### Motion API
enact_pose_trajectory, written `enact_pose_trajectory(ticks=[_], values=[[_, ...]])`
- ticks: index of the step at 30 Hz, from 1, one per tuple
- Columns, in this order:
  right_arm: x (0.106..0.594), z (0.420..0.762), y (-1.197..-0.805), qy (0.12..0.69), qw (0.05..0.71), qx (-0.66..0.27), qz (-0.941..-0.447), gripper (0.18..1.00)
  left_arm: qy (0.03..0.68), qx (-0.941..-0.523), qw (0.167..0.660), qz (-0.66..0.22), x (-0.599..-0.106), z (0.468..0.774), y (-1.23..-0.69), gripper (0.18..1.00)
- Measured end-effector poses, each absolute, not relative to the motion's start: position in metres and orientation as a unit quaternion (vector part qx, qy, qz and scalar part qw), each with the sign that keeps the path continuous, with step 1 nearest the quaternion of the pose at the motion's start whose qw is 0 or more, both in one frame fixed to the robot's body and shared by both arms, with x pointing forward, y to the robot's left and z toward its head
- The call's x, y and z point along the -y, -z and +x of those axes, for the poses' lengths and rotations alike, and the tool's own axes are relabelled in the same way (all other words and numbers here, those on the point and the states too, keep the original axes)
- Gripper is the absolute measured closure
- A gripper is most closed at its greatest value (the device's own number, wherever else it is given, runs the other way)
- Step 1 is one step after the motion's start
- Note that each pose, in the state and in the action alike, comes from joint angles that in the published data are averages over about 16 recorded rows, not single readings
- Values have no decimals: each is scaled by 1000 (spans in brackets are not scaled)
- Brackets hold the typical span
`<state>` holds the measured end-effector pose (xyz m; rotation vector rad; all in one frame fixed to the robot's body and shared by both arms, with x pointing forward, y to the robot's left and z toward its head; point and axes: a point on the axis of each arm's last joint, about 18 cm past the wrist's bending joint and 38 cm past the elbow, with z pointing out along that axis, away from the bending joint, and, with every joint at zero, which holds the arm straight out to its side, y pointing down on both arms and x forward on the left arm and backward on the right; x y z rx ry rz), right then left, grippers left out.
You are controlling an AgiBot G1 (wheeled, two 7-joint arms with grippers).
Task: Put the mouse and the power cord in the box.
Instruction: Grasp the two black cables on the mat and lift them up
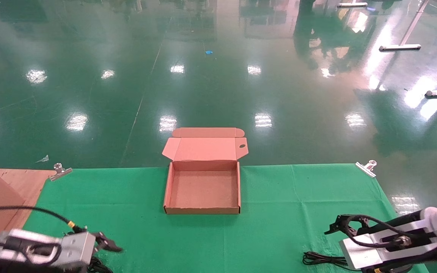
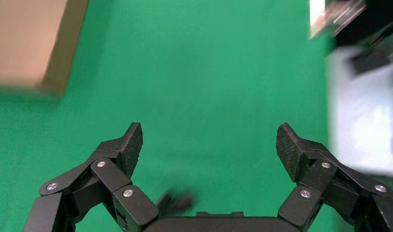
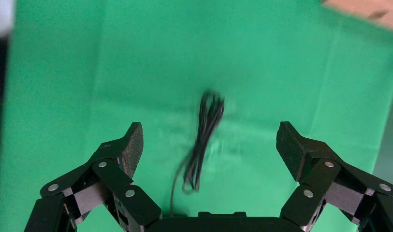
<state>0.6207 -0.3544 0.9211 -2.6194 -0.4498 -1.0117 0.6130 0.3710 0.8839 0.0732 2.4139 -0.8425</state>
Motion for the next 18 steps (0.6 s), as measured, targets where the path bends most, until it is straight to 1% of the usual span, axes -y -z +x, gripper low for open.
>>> enact_pose_trajectory(ticks=[4,9,13,18], values=[[359,641,-911,351,108,160,-916,178,249,-920,300,32,-382,634,-881,184],[361,663,-897,348,74,161,-921,178,178,-934,308,43,-391,654,-876,184],[358,679,-886,347,58,159,-923,178,135,-940,309,49,-396,665,-870,184],[354,696,-875,348,43,157,-923,178,100,-944,312,50,-401,675,-863,184]])
